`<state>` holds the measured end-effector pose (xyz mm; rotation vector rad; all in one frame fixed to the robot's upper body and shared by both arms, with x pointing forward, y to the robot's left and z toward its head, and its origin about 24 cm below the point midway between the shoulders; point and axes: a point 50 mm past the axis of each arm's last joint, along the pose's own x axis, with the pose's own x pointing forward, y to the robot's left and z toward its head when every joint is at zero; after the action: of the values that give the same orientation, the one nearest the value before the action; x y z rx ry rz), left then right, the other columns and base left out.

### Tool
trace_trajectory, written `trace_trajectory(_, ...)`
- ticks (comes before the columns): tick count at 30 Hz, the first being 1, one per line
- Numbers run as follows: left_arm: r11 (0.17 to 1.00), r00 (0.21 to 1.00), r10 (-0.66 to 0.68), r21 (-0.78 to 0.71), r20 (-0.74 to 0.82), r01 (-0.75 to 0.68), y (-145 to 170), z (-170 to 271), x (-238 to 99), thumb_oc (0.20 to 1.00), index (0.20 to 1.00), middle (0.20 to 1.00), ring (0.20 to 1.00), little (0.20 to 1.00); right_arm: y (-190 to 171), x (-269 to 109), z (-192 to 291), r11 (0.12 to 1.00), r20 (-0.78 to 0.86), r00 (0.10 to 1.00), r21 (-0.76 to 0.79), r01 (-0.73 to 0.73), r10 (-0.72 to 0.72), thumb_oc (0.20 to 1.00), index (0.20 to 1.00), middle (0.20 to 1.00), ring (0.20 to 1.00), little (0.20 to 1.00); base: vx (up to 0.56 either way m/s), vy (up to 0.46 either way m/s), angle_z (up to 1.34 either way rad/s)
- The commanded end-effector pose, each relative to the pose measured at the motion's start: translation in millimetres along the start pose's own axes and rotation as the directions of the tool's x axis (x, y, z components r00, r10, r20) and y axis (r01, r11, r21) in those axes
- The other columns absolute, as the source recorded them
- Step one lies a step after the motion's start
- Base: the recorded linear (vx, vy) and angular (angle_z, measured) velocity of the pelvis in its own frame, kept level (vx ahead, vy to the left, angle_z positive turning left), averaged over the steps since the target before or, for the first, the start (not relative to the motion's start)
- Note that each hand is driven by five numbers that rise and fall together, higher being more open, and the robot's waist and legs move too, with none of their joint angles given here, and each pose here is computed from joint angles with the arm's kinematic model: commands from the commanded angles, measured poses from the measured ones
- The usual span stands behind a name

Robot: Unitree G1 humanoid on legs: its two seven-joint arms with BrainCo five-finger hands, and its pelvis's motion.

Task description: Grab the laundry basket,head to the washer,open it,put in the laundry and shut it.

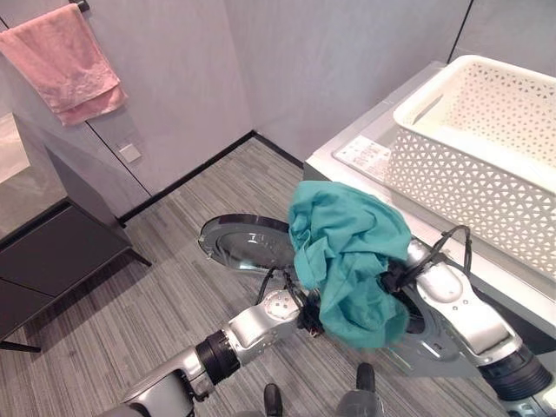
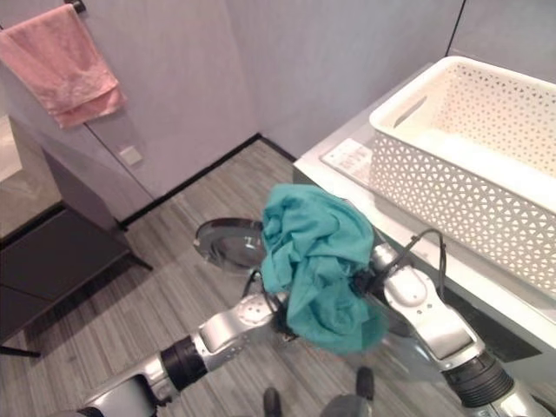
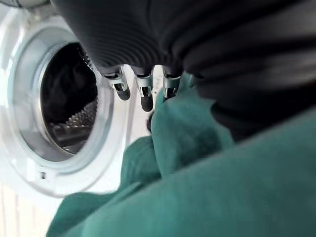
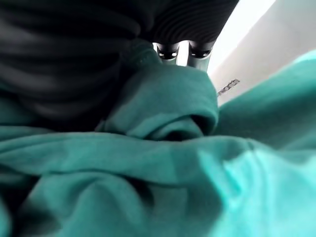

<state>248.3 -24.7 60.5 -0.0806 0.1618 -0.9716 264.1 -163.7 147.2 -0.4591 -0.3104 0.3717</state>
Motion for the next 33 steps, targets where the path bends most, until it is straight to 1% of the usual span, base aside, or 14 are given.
trace_trajectory(1, 0.998, 0.997, 0.007, 0.056, 0.079, -0.012, 3.0, 15.9, 8.6, 0.655, 0.655, 0.655, 0.655, 0.655, -11.3, 17.8, 44.0, 0.995, 0.242, 0.966, 0.044, 0.084, -0.092, 0.2, 0.2, 0.2, 0.2, 0.2, -0.01, -0.042, -0.01)
trace_trajectory(2, 0.999, 0.997, 0.015, 0.05, 0.081, -0.019, 3.6, 15.4, 8.4, 0.529, 0.529, 0.529, 0.529, 0.529, -12.0, 17.4, 43.7, 0.995, 0.242, 0.965, 0.048, 0.09, -0.099, 0.2, 0.2, 0.2, 0.2, 0.2, -0.01, -0.041, -0.01)
trace_trajectory(3, 0.998, 0.996, 0.023, 0.048, 0.087, -0.027, 4.3, 16.1, 8.5, 0.2, 0.2, 0.2, 0.2, 0.2, -12.9, 16.8, 43.5, 0.994, 0.242, 0.965, 0.053, 0.096, -0.106, 0.2, 0.2, 0.2, 0.2, 0.2, -0.01, -0.043, -0.01)
trace_trajectory(10, 0.997, 0.991, 0.08, 0.011, 0.108, -0.081, 8.7, 14.6, 7.0, 0.2, 0.2, 0.2, 0.2, 0.2, -15.9, 13.7, 43.4, 0.989, 0.251, 0.958, 0.08, 0.122, -0.139, 0.2, 0.2, 0.2, 0.2, 0.2, -0.01, -0.035, 0.01)
trace_trajectory(15, 0.988, 0.979, 0.154, -0.015, 0.134, -0.153, 16.2, 13.1, 2.5, 0.2, 0.2, 0.2, 0.2, 0.2, -14.9, 12.5, 40.5, 0.985, 0.246, 0.957, 0.108, 0.131, -0.154, 0.2, 0.2, 0.2, 0.2, 0.2, 0.0, -0.02, 0.0)
trace_trajectory(18, 0.984, 0.973, 0.179, -0.028, 0.144, -0.177, 19.0, 13.3, 0.5, 0.2, 0.2, 0.2, 0.2, 0.2, -13.4, 12.0, 39.7, 0.986, 0.245, 0.959, 0.113, 0.12, -0.144, 0.2, 0.2, 0.2, 0.2, 0.2, 0.0, -0.011, 0.0)
trace_trajectory(20, 0.976, 0.964, 0.217, -0.046, 0.157, -0.212, 24.5, 13.5, -2.7, 0.2, 0.2, 0.2, 0.2, 0.2, -9.7, 11.3, 34.5, 0.989, 0.222, 0.97, 0.126, 0.074, -0.101, 0.2, 0.2, 0.2, 0.2, 0.2, -0.01, -0.037, -0.01)
trace_trajectory(21, 0.974, 0.96, 0.228, -0.044, 0.162, -0.224, 27.3, 13.5, -5.3, 0.2, 0.2, 0.2, 0.2, 0.2, -8.2, 9.9, 32.0, 0.992, 0.21, 0.976, 0.123, 0.038, -0.064, 0.827, 0.827, 0.827, 0.827, 0.827, 0.0, 0.0, 0.0)
trace_trajectory(22, 0.97, 0.956, 0.242, -0.047, 0.167, -0.237, 30.8, 13.1, -8.4, 0.2, 0.2, 0.2, 0.2, 0.2, -7.5, 7.3, 30.6, 0.995, 0.197, 0.98, 0.099, 0.006, -0.026, 1.0, 1.0, 1.0, 1.0, 1.0, 0.0, 0.0, 0.0)
trace_trajectory(23, 0.97, 0.956, 0.242, -0.047, 0.168, -0.237, 30.7, 13.1, -8.4, 0.2, 0.2, 0.2, 0.2, 0.2, -7.5, 7.3, 30.5, 0.995, 0.197, 0.98, 0.099, 0.005, -0.025, 1.0, 1.0, 1.0, 1.0, 1.0, 0.0, 0.0, 0.0)
trace_trajectory(24, 0.967, 0.951, 0.255, -0.05, 0.174, -0.25, 34.5, 12.4, -12.1, 0.2, 0.2, 0.2, 0.2, 0.2, -9.9, 1.3, 29.2, 0.997, 0.178, 0.984, 0.058, -0.043, 0.032, 1.0, 1.0, 1.0, 1.0, 1.0, 0.0, 0.0, 0.0)
trace_trajectory(26, 0.962, 0.945, 0.272, -0.04, 0.181, -0.269, 38.7, 12.4, -14.8, 0.2, 0.2, 0.2, 0.2, 0.2, -14.9, -3.6, 27.2, 0.997, 0.164, 0.985, 0.047, -0.061, 0.052, 1.0, 1.0, 1.0, 1.0, 1.0, 0.0, 0.0, 0.0)
trace_trajectory(29, 0.955, 0.938, 0.298, -0.045, 0.18, -0.294, 44.5, 9.8, -19.7, 0.2, 0.2, 0.2, 0.2, 0.2, -18.5, -9.2, 23.8, 0.996, 0.143, 0.987, 0.049, -0.078, 0.07, 1.0, 1.0, 1.0, 1.0, 1.0, 0.0, 0.0, 0.0)
trace_trajectory(33, 0.942, 0.928, 0.336, -0.052, 0.163, -0.332, 54.3, 0.4, -32.0, 0.2, 0.2, 0.2, 0.2, 0.2, -21.1, -19.2, 18.4, 0.988, 0.101, 0.984, 0.045, -0.15, 0.145, 1.0, 1.0, 1.0, 1.0, 1.0, 0.0, 0.0, 0.0)
